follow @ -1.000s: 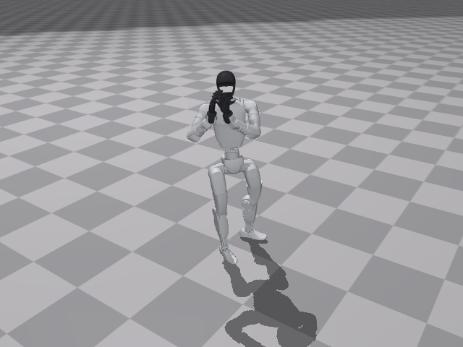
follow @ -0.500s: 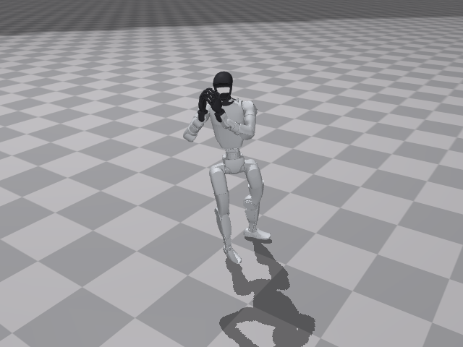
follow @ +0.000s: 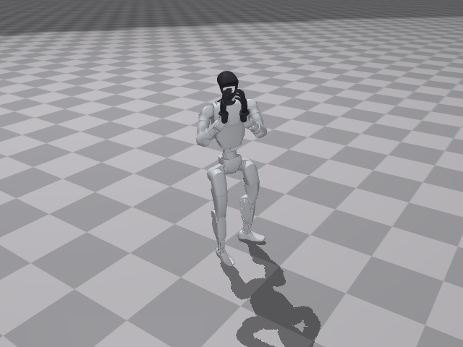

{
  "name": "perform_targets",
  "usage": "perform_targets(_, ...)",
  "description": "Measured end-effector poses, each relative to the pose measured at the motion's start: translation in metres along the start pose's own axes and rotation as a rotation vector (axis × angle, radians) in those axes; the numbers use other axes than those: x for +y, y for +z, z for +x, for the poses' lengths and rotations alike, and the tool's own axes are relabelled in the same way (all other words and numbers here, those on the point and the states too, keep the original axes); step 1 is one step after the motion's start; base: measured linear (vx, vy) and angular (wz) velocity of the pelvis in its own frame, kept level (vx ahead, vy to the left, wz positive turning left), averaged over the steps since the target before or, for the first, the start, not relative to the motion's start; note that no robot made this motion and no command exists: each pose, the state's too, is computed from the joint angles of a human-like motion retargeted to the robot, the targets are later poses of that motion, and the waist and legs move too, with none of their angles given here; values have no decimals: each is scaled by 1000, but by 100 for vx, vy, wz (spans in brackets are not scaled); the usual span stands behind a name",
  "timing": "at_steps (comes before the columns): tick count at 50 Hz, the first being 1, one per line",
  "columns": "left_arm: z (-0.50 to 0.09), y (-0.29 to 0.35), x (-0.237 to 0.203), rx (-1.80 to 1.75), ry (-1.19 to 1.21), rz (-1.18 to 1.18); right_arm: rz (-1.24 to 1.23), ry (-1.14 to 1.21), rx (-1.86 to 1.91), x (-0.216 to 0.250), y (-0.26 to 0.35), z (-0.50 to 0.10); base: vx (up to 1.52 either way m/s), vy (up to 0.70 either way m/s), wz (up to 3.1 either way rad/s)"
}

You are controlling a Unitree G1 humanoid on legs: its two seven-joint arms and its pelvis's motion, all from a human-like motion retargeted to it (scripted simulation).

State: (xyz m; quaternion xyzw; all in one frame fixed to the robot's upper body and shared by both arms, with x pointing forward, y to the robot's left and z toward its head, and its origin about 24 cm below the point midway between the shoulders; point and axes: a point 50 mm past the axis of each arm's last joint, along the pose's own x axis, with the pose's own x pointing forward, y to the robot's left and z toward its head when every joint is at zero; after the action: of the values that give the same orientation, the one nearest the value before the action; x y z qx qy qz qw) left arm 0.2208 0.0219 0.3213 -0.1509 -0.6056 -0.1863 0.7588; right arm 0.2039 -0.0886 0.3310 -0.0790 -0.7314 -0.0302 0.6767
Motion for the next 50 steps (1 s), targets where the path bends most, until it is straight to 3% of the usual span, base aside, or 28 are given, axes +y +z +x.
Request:
perform_targets(6,-11,-4,8,49,-29,20,58,123,13,14,1,-6,-1,26,130)
perform_targets(11,-18,-6,42,82,161,90,-54,-51,45,-7,-8,-10,2,26,148)
perform_targets(18,-23,-2,14,53,22,97,110,108,76,32,-3,-19,6,22,158)
perform_targets(26,-20,-2,41,66,113,166,159,-46,76,16,1,-12,10,17,147)
perform_targets(29,-21,-5,26,88,-3,117,228,96,61,43,6,-9,13,17,129)
perform_targets(34,-25,-14,49,172,28,105,255,170,86,50,-3,-5,14,15,108)
perform_targets(39,-24,-13,78,165,161,225,97,-58,77,23,-15,2,14,8,90)
perform_targets(44,-19,-13,56,162,-14,215,184,238,77,70,-9,1,11,4,70)
perform_targets(50,-18,-18,81,198,63,283,287,124,191,63,-21,-3,9,3,38)
